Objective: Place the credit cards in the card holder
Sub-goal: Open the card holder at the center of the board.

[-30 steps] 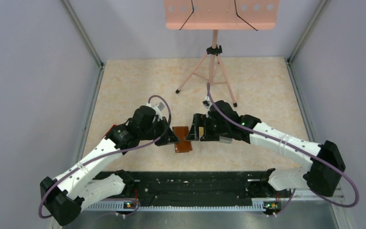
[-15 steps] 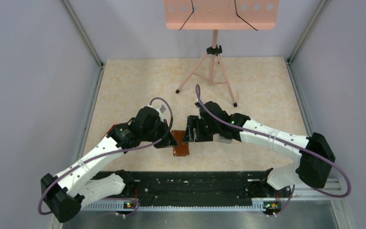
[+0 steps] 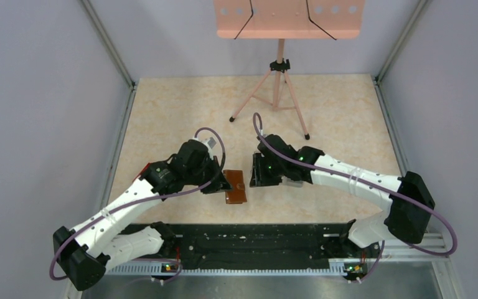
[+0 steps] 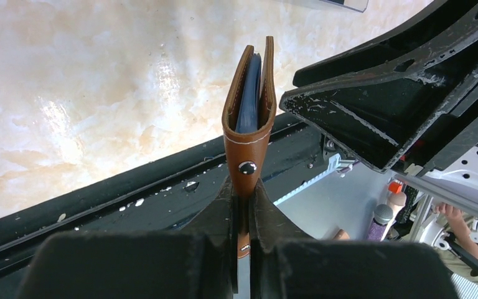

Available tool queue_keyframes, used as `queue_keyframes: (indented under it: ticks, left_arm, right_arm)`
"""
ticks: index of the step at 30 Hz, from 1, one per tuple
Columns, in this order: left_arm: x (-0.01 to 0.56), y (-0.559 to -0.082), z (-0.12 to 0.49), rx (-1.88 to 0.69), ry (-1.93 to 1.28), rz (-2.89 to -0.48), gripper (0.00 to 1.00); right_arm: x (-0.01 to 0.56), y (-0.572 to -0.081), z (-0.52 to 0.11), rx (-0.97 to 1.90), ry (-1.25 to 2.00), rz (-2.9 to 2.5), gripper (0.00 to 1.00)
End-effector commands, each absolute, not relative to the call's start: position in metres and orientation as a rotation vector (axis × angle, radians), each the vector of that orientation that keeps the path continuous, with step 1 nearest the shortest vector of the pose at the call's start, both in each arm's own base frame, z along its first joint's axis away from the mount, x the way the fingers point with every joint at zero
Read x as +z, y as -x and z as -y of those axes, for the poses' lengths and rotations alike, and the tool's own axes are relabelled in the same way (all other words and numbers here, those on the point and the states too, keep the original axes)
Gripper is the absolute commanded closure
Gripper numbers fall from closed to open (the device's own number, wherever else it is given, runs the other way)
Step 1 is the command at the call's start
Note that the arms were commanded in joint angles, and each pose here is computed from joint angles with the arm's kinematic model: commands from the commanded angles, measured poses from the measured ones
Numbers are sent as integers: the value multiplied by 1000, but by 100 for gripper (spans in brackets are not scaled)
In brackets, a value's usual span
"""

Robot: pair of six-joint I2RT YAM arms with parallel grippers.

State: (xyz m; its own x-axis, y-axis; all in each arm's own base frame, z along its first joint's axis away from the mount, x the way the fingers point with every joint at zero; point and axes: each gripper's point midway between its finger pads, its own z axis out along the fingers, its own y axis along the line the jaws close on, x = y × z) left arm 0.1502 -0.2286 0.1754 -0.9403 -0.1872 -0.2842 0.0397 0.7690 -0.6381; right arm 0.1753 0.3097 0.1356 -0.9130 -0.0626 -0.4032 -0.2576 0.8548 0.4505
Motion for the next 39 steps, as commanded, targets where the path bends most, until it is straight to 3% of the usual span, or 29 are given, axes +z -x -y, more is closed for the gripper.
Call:
queue_keyframes:
  ticks: [1, 6, 12, 22, 27, 32, 39]
  left_arm:
    - [192, -155, 230, -978, 118, -2575, 100]
    - [186, -154, 230, -965, 125, -2599, 100]
    - [187, -154, 231, -967, 121, -2601, 100]
    - [186, -152, 229, -965, 130, -2600, 100]
    - [186, -152, 229, -965, 134, -2596, 100]
    - [190, -151, 229, -982, 133, -2585, 100]
    - [189, -147, 232, -1037, 131, -2562, 100]
  right_arm:
    - [162, -180, -319, 789, 275, -2569, 64]
    - [194, -170, -338, 1021, 315, -2459, 42]
    - [186, -162, -353, 1069, 356, -2480, 34]
    - [150, -158, -365, 891, 408, -2592, 56]
    - [131, -163, -341, 652, 359, -2659, 72]
    - [115, -172, -313, 470, 276, -2705, 73]
    - [97, -181, -271, 491, 134, -2761, 73]
